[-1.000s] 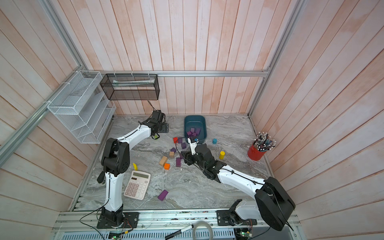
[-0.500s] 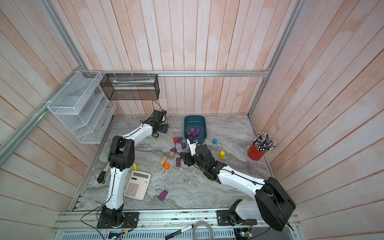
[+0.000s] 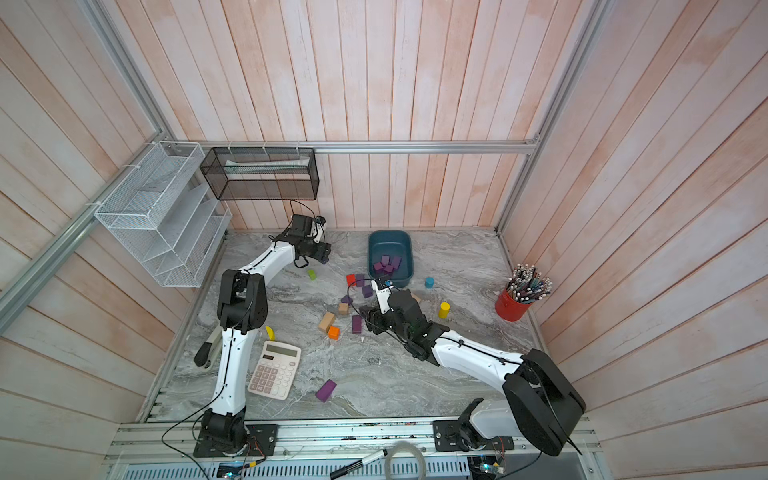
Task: Pick purple bricks into the storage bin
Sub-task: Pick up the building block from the center of the board.
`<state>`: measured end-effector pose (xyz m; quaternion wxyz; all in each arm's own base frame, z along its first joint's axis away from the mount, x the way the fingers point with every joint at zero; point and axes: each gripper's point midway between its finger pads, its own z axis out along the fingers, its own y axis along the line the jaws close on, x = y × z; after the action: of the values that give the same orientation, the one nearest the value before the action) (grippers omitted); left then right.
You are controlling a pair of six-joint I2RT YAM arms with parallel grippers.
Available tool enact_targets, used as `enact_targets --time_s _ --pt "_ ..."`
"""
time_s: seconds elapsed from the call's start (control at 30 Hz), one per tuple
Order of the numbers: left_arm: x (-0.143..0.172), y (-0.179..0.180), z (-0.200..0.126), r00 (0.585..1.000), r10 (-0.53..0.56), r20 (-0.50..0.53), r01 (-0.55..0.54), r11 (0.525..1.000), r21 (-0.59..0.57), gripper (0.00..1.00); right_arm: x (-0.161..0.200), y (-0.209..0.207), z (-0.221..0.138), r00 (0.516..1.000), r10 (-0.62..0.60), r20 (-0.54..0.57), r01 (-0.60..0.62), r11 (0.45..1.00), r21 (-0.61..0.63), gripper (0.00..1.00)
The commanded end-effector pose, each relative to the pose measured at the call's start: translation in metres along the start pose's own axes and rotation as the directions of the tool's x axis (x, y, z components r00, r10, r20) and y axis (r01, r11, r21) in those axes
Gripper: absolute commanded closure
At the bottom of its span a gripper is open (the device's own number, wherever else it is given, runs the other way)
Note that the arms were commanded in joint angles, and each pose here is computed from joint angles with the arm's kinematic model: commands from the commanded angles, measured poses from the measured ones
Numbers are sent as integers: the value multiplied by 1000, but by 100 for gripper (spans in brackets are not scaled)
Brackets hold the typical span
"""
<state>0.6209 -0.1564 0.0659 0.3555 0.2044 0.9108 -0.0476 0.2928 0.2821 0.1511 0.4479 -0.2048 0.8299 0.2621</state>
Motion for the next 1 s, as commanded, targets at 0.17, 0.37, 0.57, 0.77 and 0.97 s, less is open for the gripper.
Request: enact_targets --time_s 0.17,0.37,0.57,0.77,0.97 --pt "21 -15 12 996 22 -86 -14 995 102 19 -3 10 5 1000 -12 4 13 999 -29 35" --pt "31 -10 21 990 31 -140 -18 996 90 19 -4 13 8 1000 -19 -5 19 999 -31 35" --pt "38 -11 23 985 41 -166 -25 995 99 26 -5 14 9 1000 -21 -4 21 999 -28 35" --pt "41 -13 25 983 34 -182 -14 994 112 38 -6 17 11 1000 -27 -6 27 999 -27 35" --pt "46 -14 20 977 14 -213 10 994 110 44 -9 17 9 999 -34 0 34 999 -21 35"
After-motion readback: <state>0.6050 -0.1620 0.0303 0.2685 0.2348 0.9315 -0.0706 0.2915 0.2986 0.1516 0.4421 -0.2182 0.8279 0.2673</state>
